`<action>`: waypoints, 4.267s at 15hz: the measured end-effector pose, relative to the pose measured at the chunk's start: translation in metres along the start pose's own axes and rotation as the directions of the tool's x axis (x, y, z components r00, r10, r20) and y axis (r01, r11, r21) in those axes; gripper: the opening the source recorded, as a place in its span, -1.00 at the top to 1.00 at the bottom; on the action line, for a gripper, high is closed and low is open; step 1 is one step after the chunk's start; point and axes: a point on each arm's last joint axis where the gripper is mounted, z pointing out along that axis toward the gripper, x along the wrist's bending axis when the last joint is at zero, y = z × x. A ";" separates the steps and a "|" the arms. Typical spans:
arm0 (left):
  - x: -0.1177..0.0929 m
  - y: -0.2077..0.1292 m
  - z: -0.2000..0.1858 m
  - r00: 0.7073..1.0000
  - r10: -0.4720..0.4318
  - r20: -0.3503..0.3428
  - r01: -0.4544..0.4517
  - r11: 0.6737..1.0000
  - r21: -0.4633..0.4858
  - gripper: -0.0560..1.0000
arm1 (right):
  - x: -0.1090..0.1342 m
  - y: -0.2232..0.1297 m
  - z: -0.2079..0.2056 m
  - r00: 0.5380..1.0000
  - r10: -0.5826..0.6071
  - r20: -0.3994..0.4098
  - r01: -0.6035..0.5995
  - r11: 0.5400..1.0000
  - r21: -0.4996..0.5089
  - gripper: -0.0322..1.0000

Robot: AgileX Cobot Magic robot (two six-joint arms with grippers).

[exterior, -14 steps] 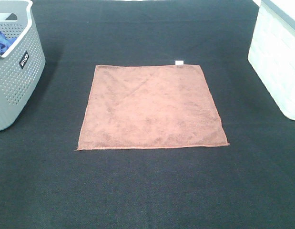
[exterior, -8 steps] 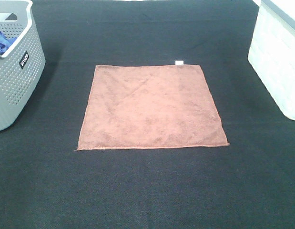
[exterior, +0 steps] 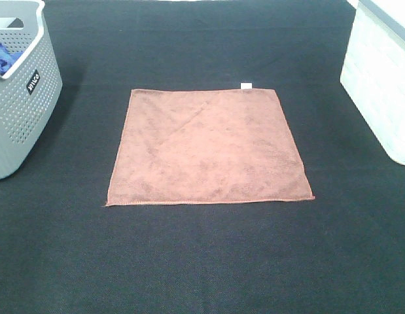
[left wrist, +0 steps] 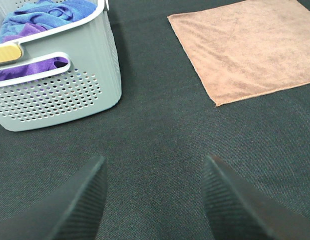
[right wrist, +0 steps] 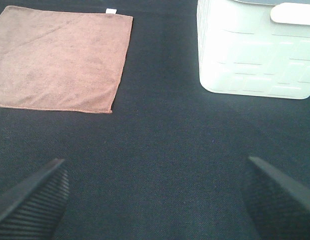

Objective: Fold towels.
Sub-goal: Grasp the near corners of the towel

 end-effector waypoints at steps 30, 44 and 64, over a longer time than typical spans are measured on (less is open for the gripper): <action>0.000 0.000 0.000 1.000 0.000 0.000 0.000 1.000 0.000 -0.15 | 0.000 0.000 0.000 1.000 0.000 0.000 0.000 1.000 0.000 -0.77; 0.000 0.002 -0.001 1.000 0.000 -0.003 -0.001 1.000 -0.016 -0.15 | 0.000 0.000 0.000 1.000 0.000 0.000 0.000 1.000 0.000 -0.77; -0.001 0.034 0.207 0.794 -0.591 0.144 0.424 0.707 0.566 -0.15 | -0.014 0.098 0.211 0.971 0.238 -0.023 -0.181 0.794 0.580 -0.41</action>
